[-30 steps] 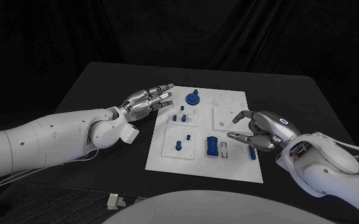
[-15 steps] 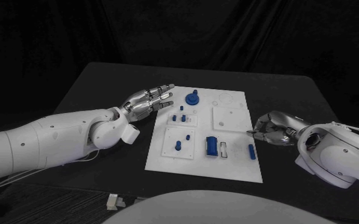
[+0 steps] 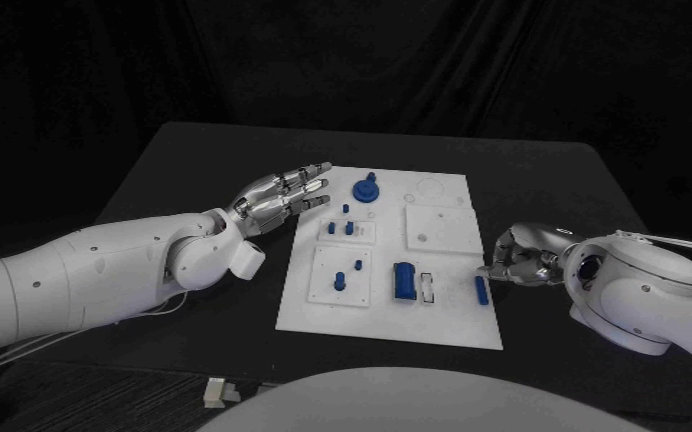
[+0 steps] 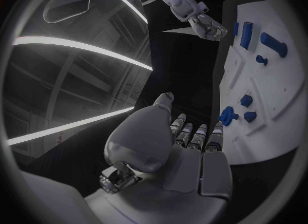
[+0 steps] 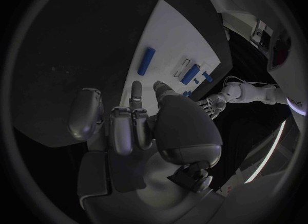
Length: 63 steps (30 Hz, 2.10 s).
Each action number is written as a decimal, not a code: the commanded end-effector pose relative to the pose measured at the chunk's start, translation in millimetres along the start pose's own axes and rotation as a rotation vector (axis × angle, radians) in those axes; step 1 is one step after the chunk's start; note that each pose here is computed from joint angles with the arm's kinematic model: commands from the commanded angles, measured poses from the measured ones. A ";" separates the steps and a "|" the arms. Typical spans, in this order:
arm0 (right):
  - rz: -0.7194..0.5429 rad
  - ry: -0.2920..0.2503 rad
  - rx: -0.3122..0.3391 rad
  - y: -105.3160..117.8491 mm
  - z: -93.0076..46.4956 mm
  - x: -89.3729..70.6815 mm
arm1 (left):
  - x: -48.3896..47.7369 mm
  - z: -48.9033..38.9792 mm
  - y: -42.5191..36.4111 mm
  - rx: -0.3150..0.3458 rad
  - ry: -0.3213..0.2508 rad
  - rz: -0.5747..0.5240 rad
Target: Assemble the parts on the task board
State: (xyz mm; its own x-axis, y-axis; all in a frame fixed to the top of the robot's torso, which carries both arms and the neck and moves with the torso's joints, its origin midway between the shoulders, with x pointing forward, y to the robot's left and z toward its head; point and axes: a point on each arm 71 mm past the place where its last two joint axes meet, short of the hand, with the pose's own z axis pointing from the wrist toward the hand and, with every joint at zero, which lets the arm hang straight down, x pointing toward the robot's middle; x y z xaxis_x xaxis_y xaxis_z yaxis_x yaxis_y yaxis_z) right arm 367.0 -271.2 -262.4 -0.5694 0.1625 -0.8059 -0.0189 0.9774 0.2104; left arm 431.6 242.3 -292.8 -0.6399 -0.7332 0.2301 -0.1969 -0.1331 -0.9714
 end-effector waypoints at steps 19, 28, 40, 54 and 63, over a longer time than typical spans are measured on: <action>-0.092 0.046 0.022 1.9 4.2 21.8 | 0.1 -0.7 -1.5 0.021 0.005 -0.006; -0.093 0.076 0.012 2.9 6.5 34.2 | -0.3 -1.3 -1.5 0.019 0.004 -0.006; -0.067 0.052 -0.057 14.0 7.9 38.0 | -0.3 -1.6 -1.3 0.015 0.006 -0.007; -0.067 0.051 -0.079 19.6 10.0 39.0 | 0.5 -0.9 -1.0 0.012 0.009 -0.008; -0.082 0.071 -0.085 25.5 12.9 41.5 | 1.4 -0.2 -0.8 0.012 0.011 -0.009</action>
State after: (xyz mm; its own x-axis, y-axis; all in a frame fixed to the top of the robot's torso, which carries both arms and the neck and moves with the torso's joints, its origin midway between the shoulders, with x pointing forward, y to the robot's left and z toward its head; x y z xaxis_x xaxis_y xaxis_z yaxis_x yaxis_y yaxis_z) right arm 358.7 -235.3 -288.5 -0.5827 0.0958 -0.8070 -0.1419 0.9658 0.2171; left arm 431.4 243.7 -292.8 -0.6395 -0.7333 0.2308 -0.1985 -0.1326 -0.9711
